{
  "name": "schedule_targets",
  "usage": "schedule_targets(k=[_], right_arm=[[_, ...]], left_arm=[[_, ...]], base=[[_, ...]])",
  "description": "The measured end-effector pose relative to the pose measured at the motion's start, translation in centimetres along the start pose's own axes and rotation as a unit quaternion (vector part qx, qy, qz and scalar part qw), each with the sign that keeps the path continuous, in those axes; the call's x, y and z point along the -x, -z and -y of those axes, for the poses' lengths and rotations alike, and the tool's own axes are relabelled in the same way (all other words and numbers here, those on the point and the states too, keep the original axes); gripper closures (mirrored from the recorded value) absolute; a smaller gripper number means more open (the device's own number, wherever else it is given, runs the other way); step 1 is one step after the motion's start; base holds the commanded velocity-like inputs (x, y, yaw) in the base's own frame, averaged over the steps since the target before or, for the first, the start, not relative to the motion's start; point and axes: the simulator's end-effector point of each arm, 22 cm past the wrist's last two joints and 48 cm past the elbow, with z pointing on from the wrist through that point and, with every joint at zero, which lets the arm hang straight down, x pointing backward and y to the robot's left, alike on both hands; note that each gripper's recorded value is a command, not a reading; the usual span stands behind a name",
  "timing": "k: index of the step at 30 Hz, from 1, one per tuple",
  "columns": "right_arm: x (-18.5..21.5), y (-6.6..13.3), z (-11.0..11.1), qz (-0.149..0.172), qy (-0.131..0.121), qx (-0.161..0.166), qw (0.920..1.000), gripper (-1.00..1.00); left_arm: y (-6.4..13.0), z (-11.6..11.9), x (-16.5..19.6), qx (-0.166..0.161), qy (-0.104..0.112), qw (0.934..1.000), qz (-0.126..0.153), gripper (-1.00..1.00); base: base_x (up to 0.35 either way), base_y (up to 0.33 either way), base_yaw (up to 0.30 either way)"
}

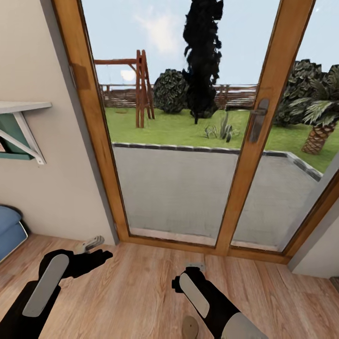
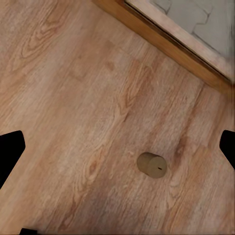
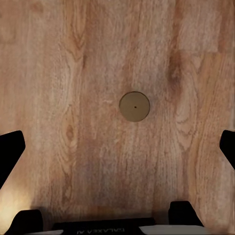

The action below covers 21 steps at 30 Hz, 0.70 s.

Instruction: Place each of the two pumpkins and all three candles from the living room inside a cabinet in the living room (use any cabinet), then make sure every cabinet is closed, and position the cauldron so it is next to a table in the living room.

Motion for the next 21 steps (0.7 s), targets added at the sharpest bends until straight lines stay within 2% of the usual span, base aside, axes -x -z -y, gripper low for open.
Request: schedule_targets(k=[13, 21], right_arm=[[-1.1, -2.7, 0.8, -0.011, 0.001, -0.011, 0.9999, -1.00], [-2.3, -4.4, 1.2, -0.022, 0.003, -0.017, 0.9996, -1.00]], left_arm=[[-0.7, 0.5, -0.8, -0.064, 0.030, 0.9973, -0.021, -1.00], [-1.6, 0.4, -1.5, -0.081, 0.039, 0.9956, -0.027, -1.00]], base=[[0.000, 0.000, 0.000], [0.000, 0.000, 0.000]])
